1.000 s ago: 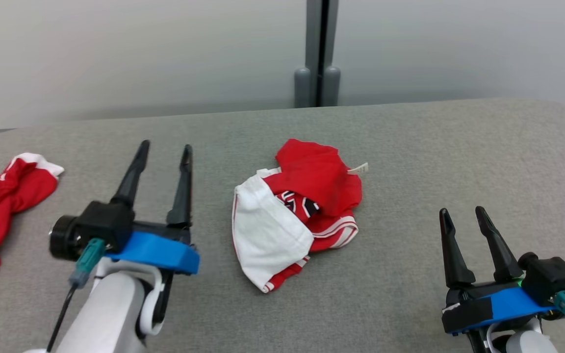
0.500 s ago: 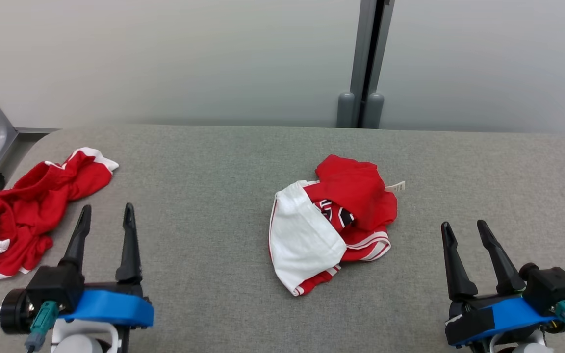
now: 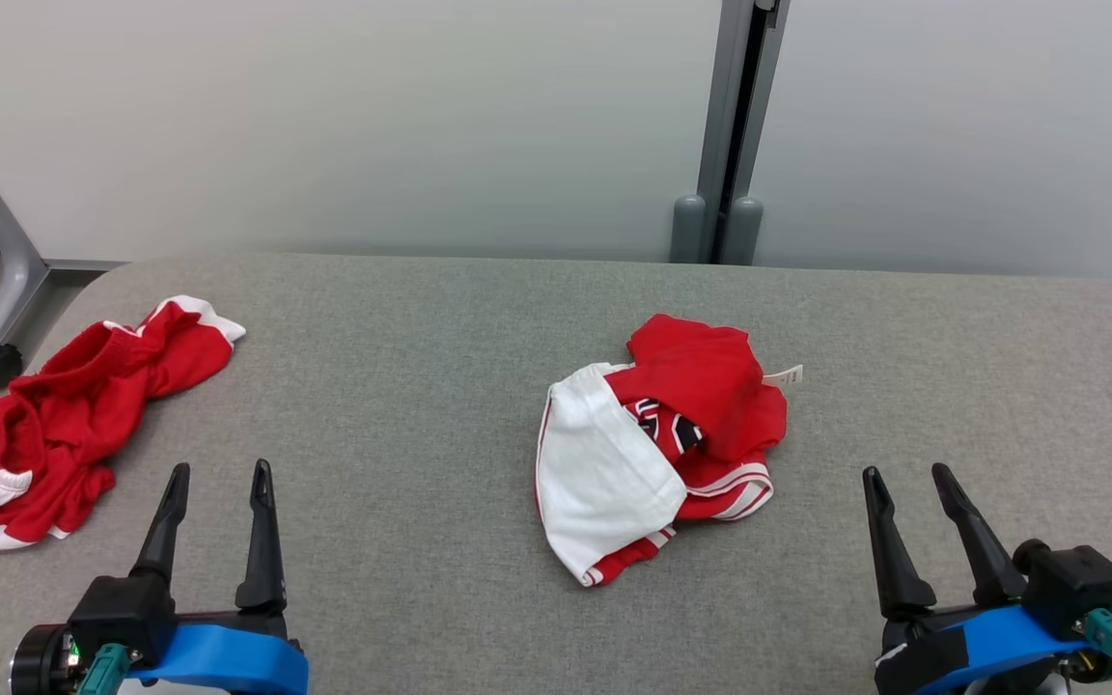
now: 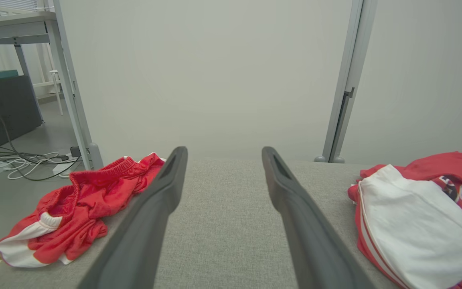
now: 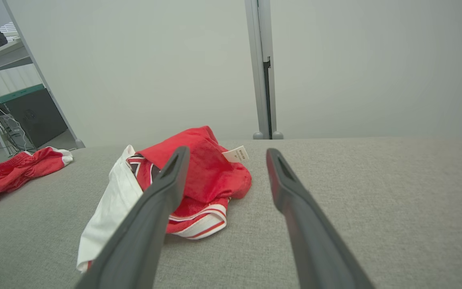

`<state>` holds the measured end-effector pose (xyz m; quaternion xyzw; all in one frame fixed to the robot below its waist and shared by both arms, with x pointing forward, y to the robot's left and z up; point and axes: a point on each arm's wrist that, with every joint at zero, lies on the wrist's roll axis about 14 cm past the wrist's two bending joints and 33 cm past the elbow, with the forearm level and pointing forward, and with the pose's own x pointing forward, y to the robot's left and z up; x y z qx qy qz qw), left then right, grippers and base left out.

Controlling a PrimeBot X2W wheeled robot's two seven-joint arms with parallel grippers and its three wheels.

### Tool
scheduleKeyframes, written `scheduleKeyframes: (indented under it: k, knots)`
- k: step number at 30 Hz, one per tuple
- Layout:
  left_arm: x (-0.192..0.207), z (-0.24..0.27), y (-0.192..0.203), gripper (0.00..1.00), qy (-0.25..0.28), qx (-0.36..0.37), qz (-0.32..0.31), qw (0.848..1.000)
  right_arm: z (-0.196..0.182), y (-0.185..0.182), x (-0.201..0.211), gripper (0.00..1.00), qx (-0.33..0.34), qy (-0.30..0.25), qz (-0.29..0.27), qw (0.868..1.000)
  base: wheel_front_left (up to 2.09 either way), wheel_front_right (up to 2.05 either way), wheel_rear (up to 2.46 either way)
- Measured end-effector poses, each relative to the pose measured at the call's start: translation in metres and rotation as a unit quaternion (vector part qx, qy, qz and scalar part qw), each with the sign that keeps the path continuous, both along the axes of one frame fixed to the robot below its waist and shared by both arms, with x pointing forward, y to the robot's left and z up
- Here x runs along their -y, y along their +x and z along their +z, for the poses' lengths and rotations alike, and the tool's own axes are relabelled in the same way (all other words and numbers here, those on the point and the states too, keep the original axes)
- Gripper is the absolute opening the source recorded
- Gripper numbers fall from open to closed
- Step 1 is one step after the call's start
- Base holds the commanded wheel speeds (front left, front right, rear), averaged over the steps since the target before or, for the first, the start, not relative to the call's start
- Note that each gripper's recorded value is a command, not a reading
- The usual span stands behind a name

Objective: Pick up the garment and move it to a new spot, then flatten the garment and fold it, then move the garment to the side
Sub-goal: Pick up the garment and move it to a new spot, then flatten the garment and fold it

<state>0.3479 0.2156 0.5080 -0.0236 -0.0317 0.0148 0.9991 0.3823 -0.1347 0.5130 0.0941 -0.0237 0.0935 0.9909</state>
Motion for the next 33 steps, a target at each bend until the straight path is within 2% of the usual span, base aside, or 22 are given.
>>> scheduleKeyframes:
  k: [33]
  knots:
    - [0.0055, -0.0074, 0.0058, 1.0, 0.001, -0.009, -0.009, 1.0, -0.0061, -0.0015, 0.0091, 1.0, -0.011, -0.003, -0.013, 1.0, 0.0, 0.0, 0.0]
